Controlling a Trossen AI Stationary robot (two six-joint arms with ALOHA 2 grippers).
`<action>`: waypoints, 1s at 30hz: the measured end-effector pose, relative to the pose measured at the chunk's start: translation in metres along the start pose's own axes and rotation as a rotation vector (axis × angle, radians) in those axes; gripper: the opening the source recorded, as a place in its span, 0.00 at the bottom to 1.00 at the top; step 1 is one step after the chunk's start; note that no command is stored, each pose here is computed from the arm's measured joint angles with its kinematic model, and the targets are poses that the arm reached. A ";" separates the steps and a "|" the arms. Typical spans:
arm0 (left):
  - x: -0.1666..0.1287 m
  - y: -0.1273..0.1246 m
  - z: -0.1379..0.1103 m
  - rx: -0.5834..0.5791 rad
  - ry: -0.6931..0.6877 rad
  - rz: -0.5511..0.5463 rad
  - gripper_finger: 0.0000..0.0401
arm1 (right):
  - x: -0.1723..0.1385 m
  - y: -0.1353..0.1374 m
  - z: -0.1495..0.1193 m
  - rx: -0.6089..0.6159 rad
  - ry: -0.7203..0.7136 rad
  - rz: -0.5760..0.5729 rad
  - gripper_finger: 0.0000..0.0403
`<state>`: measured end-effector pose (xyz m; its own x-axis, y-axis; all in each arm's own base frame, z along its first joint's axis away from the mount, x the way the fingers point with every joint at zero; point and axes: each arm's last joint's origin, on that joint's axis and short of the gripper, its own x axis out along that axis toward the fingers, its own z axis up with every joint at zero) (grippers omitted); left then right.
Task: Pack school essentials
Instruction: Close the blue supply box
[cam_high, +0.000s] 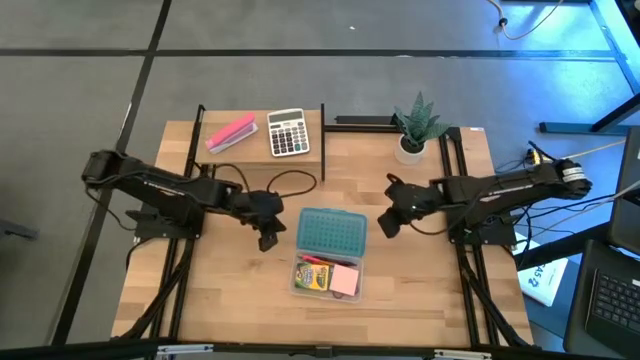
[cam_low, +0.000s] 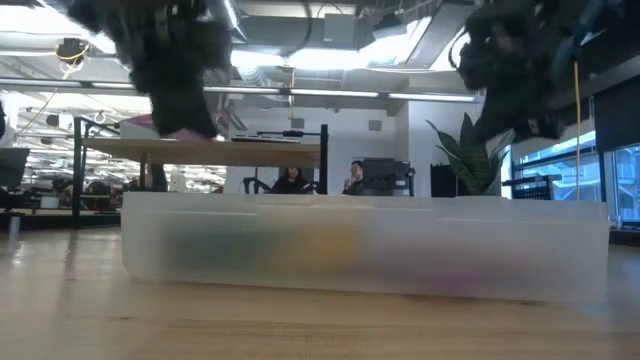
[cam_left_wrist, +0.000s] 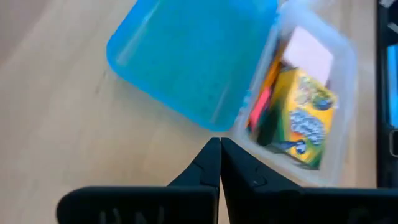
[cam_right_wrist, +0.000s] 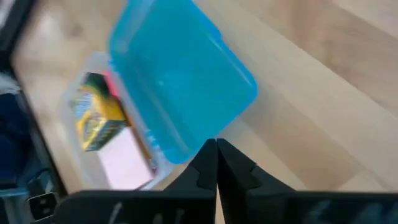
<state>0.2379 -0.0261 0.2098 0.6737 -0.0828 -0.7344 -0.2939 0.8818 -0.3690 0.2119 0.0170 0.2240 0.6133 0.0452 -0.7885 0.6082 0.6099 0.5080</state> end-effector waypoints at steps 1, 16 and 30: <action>0.004 0.004 -0.004 -0.020 0.003 0.003 0.00 | 0.004 -0.002 0.002 0.023 0.010 -0.023 0.01; 0.044 0.048 -0.012 -0.074 0.039 0.180 0.00 | 0.062 -0.035 0.023 0.136 0.165 -0.199 0.00; 0.084 0.053 -0.008 -0.058 0.011 0.205 0.00 | 0.080 -0.052 0.036 0.069 0.197 -0.199 0.00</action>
<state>0.2735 0.0105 0.1239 0.5883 0.0902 -0.8036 -0.4628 0.8525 -0.2431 0.2473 -0.0391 0.1474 0.3733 0.0871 -0.9236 0.7438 0.5670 0.3541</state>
